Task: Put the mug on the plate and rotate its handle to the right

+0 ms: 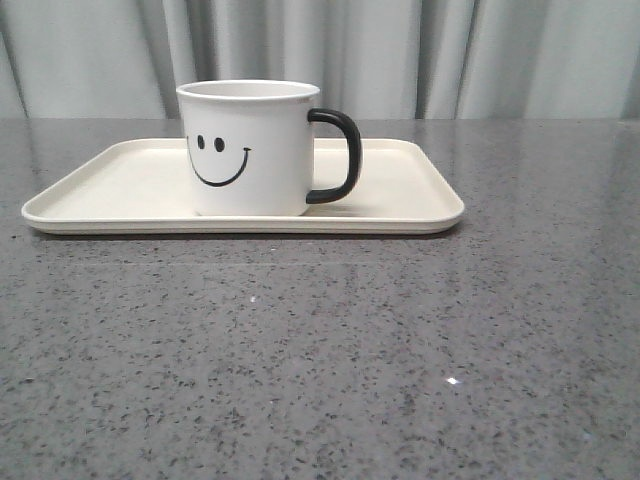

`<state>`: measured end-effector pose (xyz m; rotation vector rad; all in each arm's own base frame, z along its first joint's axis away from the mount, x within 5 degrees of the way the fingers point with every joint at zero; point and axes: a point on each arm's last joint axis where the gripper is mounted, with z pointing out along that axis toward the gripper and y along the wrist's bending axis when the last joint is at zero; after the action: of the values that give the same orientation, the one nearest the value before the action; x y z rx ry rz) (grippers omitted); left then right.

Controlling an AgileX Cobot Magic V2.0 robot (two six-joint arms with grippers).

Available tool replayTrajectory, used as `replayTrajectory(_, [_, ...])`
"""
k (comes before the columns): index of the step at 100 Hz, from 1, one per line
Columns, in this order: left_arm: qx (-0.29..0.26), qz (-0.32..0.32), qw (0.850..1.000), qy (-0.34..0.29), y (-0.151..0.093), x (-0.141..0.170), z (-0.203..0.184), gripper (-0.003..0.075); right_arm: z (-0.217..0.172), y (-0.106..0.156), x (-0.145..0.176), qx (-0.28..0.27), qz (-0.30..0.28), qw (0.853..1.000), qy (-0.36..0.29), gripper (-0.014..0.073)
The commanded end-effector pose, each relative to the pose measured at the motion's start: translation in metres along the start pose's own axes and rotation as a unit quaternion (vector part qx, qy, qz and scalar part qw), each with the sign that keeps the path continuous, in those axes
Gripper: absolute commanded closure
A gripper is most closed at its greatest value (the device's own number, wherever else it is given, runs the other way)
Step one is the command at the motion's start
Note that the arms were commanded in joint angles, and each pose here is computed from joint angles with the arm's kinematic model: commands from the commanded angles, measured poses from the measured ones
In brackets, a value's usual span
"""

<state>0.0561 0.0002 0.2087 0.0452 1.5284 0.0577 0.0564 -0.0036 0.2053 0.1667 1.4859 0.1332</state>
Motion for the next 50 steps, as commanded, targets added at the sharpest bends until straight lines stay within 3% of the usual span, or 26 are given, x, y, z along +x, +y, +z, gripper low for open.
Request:
replayTrajectory(1, [-0.003,-0.004,0.999,-0.048,0.0007,-0.0056,-0.0025,0.0740,-0.0016,-0.0002,-0.0009,0.001,0.002,1.000,-0.010,0.0661])
replayTrajectory(50, [-0.003,-0.004,0.999,-0.048,0.0007,-0.0056,-0.0025,0.0740,-0.0016,0.0006,-0.0007,-0.004,0.006,1.000,-0.008,0.0661])
